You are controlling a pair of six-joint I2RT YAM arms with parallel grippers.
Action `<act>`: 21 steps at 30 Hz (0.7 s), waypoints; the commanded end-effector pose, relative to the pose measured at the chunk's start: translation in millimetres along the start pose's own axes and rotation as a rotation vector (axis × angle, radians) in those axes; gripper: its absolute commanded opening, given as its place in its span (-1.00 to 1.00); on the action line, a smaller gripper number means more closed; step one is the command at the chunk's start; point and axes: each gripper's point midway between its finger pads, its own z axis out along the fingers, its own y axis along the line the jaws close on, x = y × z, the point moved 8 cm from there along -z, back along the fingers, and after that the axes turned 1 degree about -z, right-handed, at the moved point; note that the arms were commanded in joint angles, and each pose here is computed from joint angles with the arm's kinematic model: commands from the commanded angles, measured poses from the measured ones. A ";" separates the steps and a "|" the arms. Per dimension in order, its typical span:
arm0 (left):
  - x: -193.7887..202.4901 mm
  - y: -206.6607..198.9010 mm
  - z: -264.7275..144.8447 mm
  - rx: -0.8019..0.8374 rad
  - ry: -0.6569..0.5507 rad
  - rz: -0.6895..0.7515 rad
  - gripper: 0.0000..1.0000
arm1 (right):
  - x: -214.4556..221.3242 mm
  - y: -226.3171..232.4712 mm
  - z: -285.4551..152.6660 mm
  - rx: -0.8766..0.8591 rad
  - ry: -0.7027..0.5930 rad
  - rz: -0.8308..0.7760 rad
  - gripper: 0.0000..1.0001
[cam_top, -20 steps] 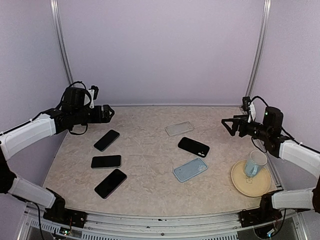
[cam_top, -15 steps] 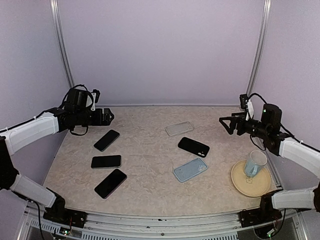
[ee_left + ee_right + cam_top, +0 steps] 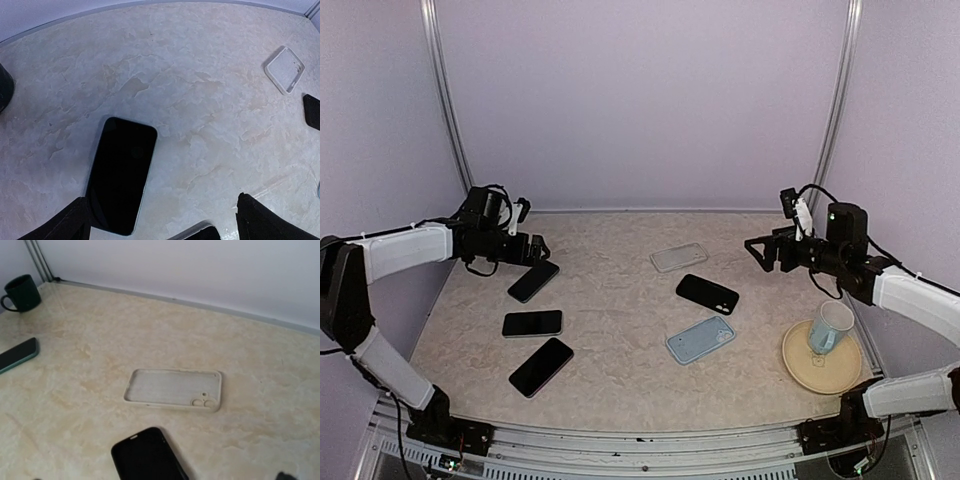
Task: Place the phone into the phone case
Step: Pick up the phone from the corner of the board.
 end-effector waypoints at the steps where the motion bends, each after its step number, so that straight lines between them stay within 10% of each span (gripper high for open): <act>1: -6.3 10.5 17.1 -0.005 0.023 0.094 0.98 | -0.4 3.4 1.7 0.004 0.017 0.016 0.99; 21: 16.6 37.9 81.9 -0.057 0.181 0.283 0.98 | 2.1 18.6 -7.8 -0.073 -0.001 0.083 0.99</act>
